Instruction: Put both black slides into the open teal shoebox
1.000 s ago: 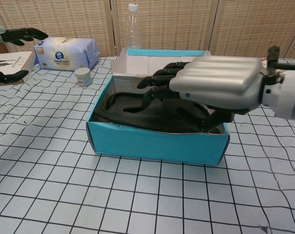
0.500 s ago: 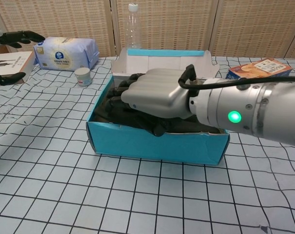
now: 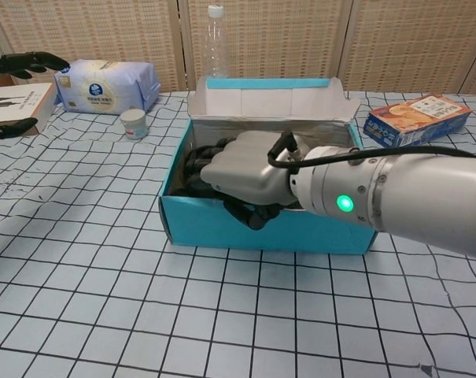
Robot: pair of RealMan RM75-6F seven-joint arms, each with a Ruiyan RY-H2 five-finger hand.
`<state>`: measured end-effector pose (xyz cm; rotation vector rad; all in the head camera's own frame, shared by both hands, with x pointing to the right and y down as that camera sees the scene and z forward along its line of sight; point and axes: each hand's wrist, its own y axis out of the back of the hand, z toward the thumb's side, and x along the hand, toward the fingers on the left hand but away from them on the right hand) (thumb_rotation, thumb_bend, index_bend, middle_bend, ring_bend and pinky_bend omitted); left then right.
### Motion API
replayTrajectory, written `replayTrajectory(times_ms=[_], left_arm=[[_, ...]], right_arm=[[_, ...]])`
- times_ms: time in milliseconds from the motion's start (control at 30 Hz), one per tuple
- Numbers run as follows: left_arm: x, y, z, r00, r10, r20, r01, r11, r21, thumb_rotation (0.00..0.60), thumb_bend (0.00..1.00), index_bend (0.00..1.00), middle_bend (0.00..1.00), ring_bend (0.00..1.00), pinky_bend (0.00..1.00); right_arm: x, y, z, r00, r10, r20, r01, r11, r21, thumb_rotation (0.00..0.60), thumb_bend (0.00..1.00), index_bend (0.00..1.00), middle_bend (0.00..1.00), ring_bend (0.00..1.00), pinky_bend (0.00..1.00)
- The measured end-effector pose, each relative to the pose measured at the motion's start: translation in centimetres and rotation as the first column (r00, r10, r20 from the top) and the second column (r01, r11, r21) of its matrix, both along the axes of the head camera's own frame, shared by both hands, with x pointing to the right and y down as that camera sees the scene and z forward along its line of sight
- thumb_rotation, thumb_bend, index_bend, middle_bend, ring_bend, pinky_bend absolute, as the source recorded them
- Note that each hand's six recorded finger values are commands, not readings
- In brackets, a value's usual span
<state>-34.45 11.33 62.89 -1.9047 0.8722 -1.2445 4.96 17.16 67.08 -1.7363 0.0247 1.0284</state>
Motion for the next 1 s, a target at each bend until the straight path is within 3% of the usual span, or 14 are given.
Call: replayTrajectory(times_ms=[200, 367, 433, 533, 767, 900, 1000], left_arm=[[0.0, 0.0, -0.1, 1.000, 0.002, 0.002, -0.002, 1.000, 0.004, 0.600, 0.48, 0.00, 0.00, 0.00, 0.08], [-0.1, 0.0, -0.3, 1.000, 0.002, 0.002, -0.002, 1.000, 0.012, 0.600, 0.48, 0.00, 0.00, 0.00, 0.08], [-0.1, 0.0, -0.4, 1.000, 0.000, -0.001, 0.000, 1.000, 0.013, 0.600, 0.48, 0.00, 0.00, 0.00, 0.08], [-0.2, 0.1, -0.5, 1.000, -0.006, -0.012, 0.006, 1.000, 0.010, 0.600, 0.48, 0.00, 0.00, 0.00, 0.08], [-1.1, 1.0, -1.9, 0.998, -0.034, -0.051, 0.035, 0.999, 0.028, 0.600, 0.47, 0.00, 0.00, 0.00, 0.08], [-3.6, 2.9, -3.1, 0.996, -0.080, -0.027, 0.081, 0.994, 0.070, 0.600, 0.44, 0.00, 0.00, 0.00, 0.08], [-6.7, 5.3, -4.3, 0.987, -0.159, 0.011, 0.157, 0.980, 0.121, 0.600, 0.43, 0.00, 0.00, 0.00, 0.08]], right_arm=[[0.2, 0.1, 0.9, 1.000, 0.014, -0.020, -0.014, 1.000, -0.019, 0.600, 0.74, 0.17, 0.00, 0.00, 0.00], [0.2, -0.2, 0.0, 0.999, 0.036, 0.029, -0.035, 0.999, -0.027, 0.599, 0.74, 0.07, 0.00, 0.00, 0.00], [0.6, -0.6, -0.9, 0.997, 0.051, 0.062, -0.050, 0.998, -0.029, 0.574, 0.74, 0.02, 0.00, 0.00, 0.00], [1.6, -1.1, -2.7, 0.991, 0.076, 0.107, -0.074, 0.997, -0.027, 0.527, 0.69, 0.00, 0.00, 0.00, 0.00], [6.6, -2.5, -6.3, 0.975, 0.166, 0.144, -0.170, 0.985, 0.013, 0.500, 0.46, 0.00, 0.00, 0.00, 0.00], [12.3, -2.0, -7.5, 0.956, 0.267, 0.122, -0.277, 0.958, 0.077, 0.507, 0.36, 0.00, 0.00, 0.00, 0.00], [17.5, -0.8, -8.0, 0.914, 0.389, 0.113, -0.402, 0.906, 0.130, 0.506, 0.33, 0.00, 0.00, 0.00, 0.00]])
